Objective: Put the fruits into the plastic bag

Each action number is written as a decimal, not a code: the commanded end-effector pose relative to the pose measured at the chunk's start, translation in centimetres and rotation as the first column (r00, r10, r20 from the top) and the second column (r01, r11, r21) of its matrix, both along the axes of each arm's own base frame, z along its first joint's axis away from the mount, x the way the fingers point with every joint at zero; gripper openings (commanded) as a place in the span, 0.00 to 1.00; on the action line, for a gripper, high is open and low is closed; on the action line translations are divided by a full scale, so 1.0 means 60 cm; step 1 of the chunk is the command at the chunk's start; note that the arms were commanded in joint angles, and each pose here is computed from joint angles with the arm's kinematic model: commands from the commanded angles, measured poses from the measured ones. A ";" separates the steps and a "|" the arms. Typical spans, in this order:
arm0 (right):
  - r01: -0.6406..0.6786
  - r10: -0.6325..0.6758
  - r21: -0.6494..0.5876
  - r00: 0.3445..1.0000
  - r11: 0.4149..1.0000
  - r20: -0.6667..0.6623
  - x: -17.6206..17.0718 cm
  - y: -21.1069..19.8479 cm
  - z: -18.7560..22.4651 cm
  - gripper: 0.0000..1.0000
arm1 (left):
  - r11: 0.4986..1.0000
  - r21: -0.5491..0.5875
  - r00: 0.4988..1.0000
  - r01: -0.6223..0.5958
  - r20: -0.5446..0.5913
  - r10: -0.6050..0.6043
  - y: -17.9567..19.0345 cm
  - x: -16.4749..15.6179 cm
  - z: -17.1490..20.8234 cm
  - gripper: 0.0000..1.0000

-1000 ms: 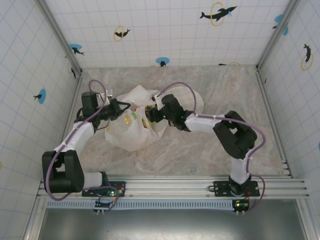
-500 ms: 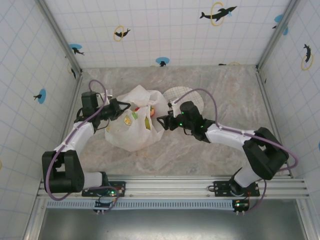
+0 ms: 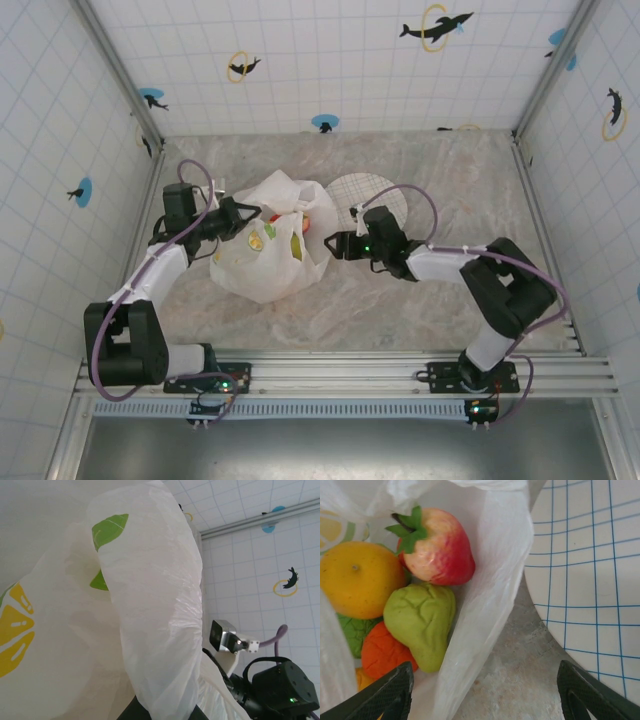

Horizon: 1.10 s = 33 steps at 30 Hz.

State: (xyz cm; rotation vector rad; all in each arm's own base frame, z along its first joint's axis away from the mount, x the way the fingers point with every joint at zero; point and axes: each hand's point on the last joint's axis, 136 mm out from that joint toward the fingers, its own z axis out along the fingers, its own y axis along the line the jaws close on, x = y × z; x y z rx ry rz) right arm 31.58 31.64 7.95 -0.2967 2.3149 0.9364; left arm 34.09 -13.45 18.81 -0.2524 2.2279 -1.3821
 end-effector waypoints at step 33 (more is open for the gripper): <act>-0.087 0.066 0.266 0.994 0.960 0.088 -0.025 0.050 0.142 0.02 | 1.000 0.001 0.996 -0.029 0.090 0.029 0.010 0.006 0.061 0.00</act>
